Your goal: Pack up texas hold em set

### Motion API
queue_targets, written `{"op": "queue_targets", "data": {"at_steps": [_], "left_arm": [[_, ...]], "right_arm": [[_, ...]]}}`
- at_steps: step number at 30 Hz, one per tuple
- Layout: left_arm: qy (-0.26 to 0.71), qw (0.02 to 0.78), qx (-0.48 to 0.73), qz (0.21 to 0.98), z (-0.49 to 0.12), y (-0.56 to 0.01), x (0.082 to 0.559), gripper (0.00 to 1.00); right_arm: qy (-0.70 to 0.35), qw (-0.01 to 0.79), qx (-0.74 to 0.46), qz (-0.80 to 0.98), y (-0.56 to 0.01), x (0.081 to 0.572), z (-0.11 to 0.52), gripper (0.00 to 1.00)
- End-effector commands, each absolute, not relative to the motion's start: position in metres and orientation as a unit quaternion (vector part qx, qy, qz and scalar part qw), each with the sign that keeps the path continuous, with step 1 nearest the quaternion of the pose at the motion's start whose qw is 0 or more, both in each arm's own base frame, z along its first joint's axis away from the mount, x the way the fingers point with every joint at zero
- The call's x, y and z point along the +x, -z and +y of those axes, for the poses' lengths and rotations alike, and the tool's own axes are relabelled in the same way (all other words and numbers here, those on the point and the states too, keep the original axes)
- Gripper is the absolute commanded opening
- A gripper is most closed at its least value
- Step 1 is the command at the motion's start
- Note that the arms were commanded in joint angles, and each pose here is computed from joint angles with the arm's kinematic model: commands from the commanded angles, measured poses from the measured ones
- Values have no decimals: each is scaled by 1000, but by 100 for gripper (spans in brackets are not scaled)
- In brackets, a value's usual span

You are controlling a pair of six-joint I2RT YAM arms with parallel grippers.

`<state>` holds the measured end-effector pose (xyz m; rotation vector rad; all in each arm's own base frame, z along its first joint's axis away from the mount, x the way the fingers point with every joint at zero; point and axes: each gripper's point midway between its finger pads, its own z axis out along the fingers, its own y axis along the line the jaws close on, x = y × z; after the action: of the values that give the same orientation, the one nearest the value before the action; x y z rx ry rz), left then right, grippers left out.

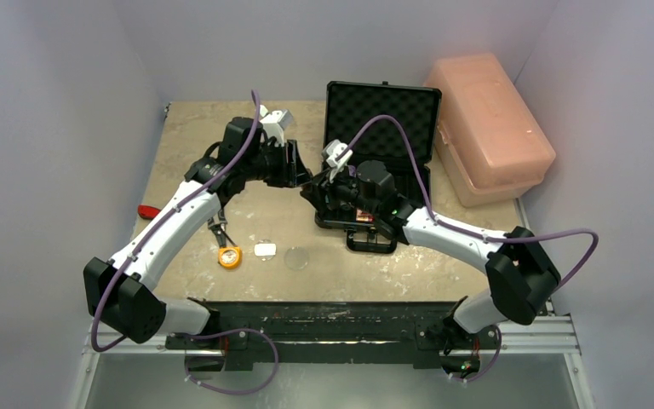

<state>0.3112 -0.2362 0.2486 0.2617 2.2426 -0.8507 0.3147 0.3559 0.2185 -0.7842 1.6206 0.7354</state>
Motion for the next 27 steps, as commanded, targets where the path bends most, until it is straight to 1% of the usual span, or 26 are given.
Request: {"op": "queue_targets", "data": {"at_steps": [1, 3, 5, 7, 10, 13, 15, 18, 20, 21, 22, 24, 25, 27], "left_arm": [[366, 409, 118, 827, -246, -290, 318, 0], [366, 409, 119, 828, -246, -289, 318, 0], [366, 408, 119, 828, -246, -289, 318, 0], [366, 407, 119, 828, -246, -289, 318, 0], [367, 408, 120, 827, -246, -289, 318, 0], [361, 409, 119, 830, -245, -288, 320, 0], [359, 408, 119, 831, -244, -287, 321, 0], [356, 407, 119, 833, -244, -285, 322, 0], [355, 405, 118, 834, -244, -284, 323, 11], [354, 405, 118, 835, -243, -284, 323, 20], [354, 405, 119, 835, -243, -284, 323, 32], [351, 407, 118, 835, -241, -283, 323, 59], [349, 409, 117, 835, -240, -283, 324, 68], [345, 417, 114, 833, -237, -283, 325, 80]], "right_arm": [[-297, 595, -337, 666, -243, 325, 359, 59], [-296, 596, -336, 667, -242, 326, 359, 57], [-297, 595, -335, 667, -242, 327, 359, 50], [-298, 594, -335, 668, -242, 327, 360, 41], [-298, 589, -337, 672, -240, 327, 361, 25], [-297, 584, -335, 677, -239, 328, 362, 13], [-297, 583, -333, 678, -240, 329, 362, 7], [-310, 580, -327, 678, -244, 326, 364, 1], [-317, 580, -325, 677, -246, 323, 364, 0], [-318, 579, -325, 676, -247, 322, 364, 0], [-320, 580, -325, 675, -248, 321, 364, 0], [-322, 579, -324, 675, -249, 319, 363, 0], [-323, 579, -325, 675, -249, 317, 362, 0], [-323, 577, -324, 676, -249, 315, 360, 0]]}}
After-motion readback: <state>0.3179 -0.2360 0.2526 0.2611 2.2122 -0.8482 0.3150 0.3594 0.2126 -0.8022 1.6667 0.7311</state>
